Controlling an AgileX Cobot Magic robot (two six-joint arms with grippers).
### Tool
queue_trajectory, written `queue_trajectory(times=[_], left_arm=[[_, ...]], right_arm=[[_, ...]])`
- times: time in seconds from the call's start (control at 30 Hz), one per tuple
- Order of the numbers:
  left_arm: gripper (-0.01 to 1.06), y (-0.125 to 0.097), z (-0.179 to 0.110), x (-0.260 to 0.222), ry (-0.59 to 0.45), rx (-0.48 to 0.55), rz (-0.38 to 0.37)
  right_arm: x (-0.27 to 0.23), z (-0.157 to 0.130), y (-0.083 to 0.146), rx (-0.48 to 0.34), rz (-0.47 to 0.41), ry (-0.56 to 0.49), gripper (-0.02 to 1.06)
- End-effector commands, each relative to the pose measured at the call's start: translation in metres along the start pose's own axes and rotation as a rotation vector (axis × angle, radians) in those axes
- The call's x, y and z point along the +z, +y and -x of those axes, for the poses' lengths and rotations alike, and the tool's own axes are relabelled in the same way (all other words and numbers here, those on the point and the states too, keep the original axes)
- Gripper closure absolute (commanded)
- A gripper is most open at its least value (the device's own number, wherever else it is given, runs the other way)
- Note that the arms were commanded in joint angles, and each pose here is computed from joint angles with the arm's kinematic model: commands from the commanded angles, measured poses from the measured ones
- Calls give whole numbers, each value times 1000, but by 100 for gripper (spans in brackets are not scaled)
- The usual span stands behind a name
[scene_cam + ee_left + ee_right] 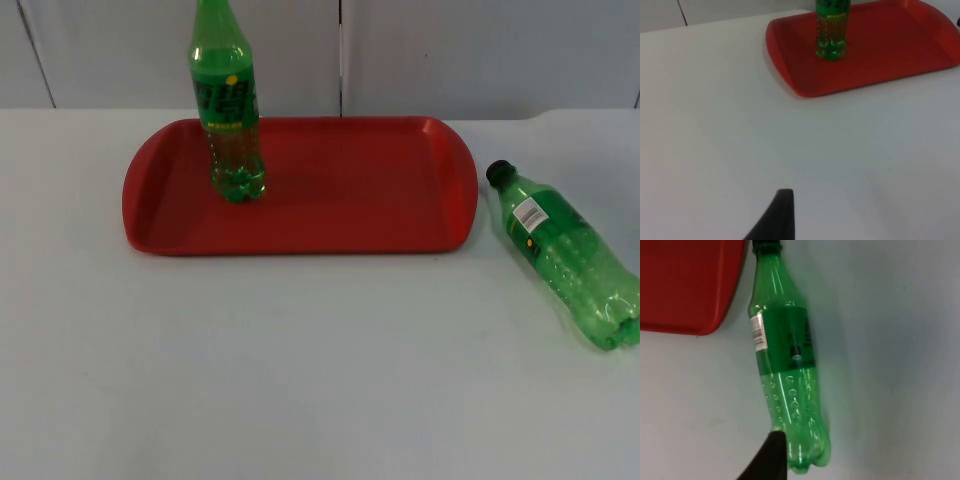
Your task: Place the bottle upright on the tray.
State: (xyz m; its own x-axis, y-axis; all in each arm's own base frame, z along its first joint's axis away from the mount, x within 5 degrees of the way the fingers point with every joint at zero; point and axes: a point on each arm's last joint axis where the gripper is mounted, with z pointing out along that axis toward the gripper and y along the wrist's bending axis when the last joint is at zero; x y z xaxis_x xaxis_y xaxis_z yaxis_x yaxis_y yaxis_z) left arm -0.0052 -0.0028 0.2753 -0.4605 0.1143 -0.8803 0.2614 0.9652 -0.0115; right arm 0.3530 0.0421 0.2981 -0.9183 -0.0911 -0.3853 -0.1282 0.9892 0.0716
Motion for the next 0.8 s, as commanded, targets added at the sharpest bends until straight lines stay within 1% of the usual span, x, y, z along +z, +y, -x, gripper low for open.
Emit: queue_trajectory(times=[0.0, 0.07, 0.2, 0.27, 0.37, 0.47, 0.53, 0.57, 0.73, 0.77], left_arm=[[0, 0, -1, 0, -2, -1, 7], [0, 0, -1, 0, -2, -1, 7], [0, 0, -1, 0, -2, -1, 7], [0, 0, -1, 0, -2, -1, 7], [0, 0, -1, 0, -2, -1, 7], [0, 0, -1, 0, -2, -1, 7], [0, 0, -1, 0, -2, -1, 7], [0, 0, -1, 0, -2, -1, 7], [0, 0, -1, 0, -2, -1, 7], [0, 0, -1, 0, -2, -1, 7]], right_arm=[[13, 8, 7, -19, 22, 21, 3], [21, 12, 11, -31, 25, 33, 3], [55, 28, 32, -79, 44, 69, 3], [62, 33, 35, -86, 47, 74, 3], [84, 41, 41, -107, 42, 114, 3], [96, 45, 45, -116, 21, 144, 3], [113, 47, 51, -133, -11, 177, 3], [113, 47, 51, -133, -11, 177, 3], [142, 45, 68, -161, -21, 184, 3], [142, 45, 68, -161, -21, 184, 3]])
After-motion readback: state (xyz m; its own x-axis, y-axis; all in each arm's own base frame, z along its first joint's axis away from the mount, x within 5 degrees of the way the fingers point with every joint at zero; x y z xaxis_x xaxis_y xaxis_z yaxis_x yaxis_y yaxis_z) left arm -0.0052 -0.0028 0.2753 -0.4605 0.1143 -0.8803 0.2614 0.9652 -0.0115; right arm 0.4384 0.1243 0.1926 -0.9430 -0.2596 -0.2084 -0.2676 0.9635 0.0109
